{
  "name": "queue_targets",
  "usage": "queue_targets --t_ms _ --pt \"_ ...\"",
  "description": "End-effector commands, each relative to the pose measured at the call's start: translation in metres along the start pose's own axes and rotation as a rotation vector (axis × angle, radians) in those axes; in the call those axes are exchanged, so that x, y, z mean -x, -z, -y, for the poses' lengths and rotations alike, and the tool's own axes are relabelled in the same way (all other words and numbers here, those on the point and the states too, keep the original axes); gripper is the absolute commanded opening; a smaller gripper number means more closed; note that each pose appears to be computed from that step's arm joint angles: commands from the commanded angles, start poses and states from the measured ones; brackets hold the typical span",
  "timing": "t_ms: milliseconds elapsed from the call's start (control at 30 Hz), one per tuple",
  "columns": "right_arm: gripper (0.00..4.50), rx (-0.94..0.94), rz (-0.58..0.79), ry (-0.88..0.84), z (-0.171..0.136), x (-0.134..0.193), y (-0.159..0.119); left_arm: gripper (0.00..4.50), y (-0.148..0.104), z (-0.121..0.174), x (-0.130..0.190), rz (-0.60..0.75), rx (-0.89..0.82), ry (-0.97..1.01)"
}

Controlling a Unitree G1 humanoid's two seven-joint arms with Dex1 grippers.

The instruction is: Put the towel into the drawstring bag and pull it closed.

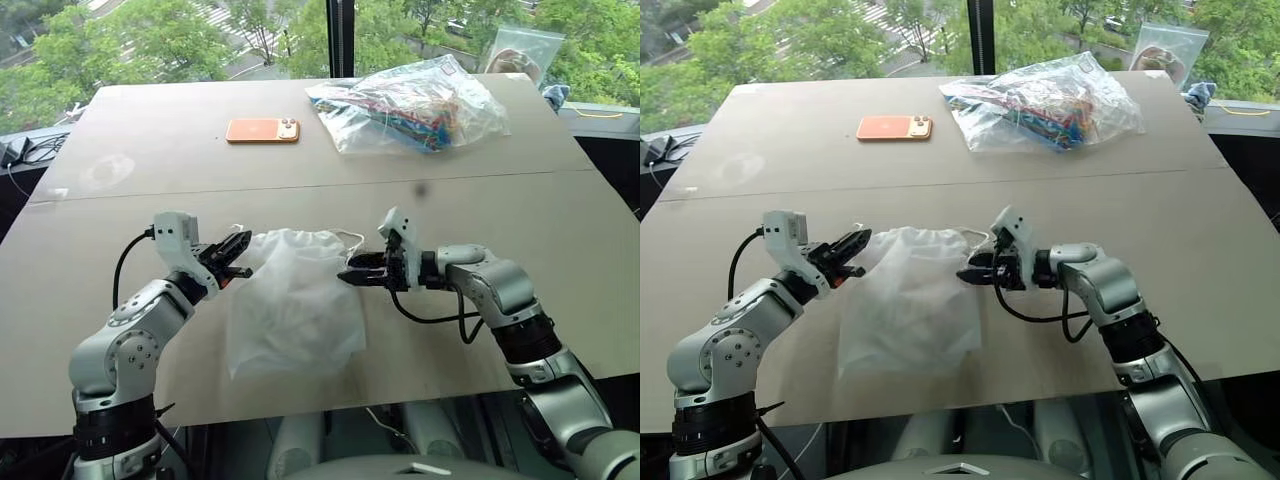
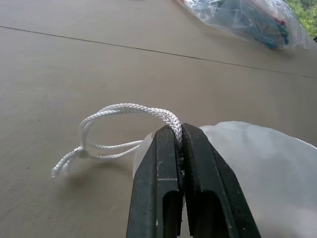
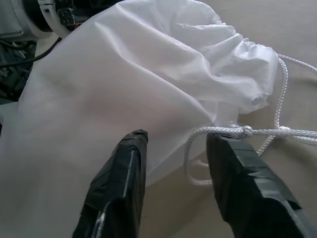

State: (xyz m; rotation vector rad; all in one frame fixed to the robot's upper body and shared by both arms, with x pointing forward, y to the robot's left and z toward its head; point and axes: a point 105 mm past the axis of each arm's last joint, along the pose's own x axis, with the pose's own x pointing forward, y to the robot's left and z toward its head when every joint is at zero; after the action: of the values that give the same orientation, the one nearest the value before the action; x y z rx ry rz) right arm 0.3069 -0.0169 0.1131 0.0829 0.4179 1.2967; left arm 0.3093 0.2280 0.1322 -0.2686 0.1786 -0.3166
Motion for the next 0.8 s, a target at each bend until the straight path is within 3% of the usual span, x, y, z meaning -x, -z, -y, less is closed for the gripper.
queue_targets --t_ms 33,667,800 --pt "2.18 0.0 0.058 -0.035 -0.008 0.002 -0.018 0.0 -0.01 0.002 0.004 0.04 -0.031 0.005" --pt "2.18 -0.277 0.195 -0.049 0.006 -0.026 -0.029 0.0 -0.014 0.002 0.004 0.04 -0.04 0.008" --pt "0.32 -0.325 0.233 -0.061 0.006 -0.029 -0.032 0.0 -0.014 0.002 0.004 0.04 -0.039 0.01"
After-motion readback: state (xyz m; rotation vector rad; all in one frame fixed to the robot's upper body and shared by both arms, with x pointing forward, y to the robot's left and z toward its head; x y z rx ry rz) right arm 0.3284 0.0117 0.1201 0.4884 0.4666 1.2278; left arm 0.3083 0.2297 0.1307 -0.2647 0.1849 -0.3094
